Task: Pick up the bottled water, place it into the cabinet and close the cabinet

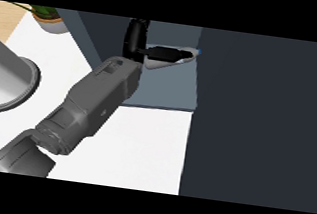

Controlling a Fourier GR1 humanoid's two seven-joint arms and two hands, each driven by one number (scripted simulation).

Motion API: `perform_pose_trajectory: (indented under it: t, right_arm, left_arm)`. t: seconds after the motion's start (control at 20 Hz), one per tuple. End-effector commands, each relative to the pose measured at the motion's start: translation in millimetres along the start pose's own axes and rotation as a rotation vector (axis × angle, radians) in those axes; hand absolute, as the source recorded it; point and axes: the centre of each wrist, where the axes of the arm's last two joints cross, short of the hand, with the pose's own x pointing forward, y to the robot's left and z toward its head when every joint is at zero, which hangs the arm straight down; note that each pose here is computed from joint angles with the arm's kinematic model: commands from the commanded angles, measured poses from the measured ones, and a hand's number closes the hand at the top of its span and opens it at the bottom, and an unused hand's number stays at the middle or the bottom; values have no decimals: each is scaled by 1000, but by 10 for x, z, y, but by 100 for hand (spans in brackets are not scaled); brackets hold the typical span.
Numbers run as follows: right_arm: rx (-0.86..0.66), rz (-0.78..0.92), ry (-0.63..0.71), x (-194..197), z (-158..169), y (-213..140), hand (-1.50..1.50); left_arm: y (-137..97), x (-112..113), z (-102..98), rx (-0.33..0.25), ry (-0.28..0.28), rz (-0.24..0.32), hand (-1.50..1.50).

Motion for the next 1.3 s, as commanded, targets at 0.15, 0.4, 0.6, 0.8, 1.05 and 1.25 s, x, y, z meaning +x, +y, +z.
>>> perform_pose_trajectory:
  t: [0.15, 0.4, 0.6, 0.8, 1.05, 1.25]
  right_arm:
    - [-1, -2, -38, 288, -88, 88, -150]
    - [-38, -1, -3, 216, -74, 131, -150]
    - [-28, 4, -8, 182, -9, 148, -150]
    - [-31, -4, -14, 286, -37, 170, -150]
    - [-51, 5, -9, 231, -67, 253, -150]
    - [2, 35, 1, 324, -66, 263, -150]
  left_arm:
    - [-113, 0, 109, -18, -13, 44, -150]
    - [-103, -169, 452, -80, 41, 136, -150]
    - [-125, -235, 753, -137, 36, 239, -150]
    - [-218, -112, 899, -229, 28, 359, -150]
    - [-191, -46, 1309, -252, -12, 422, -150]
    - [-144, 114, 1454, -281, -27, 432, -150]
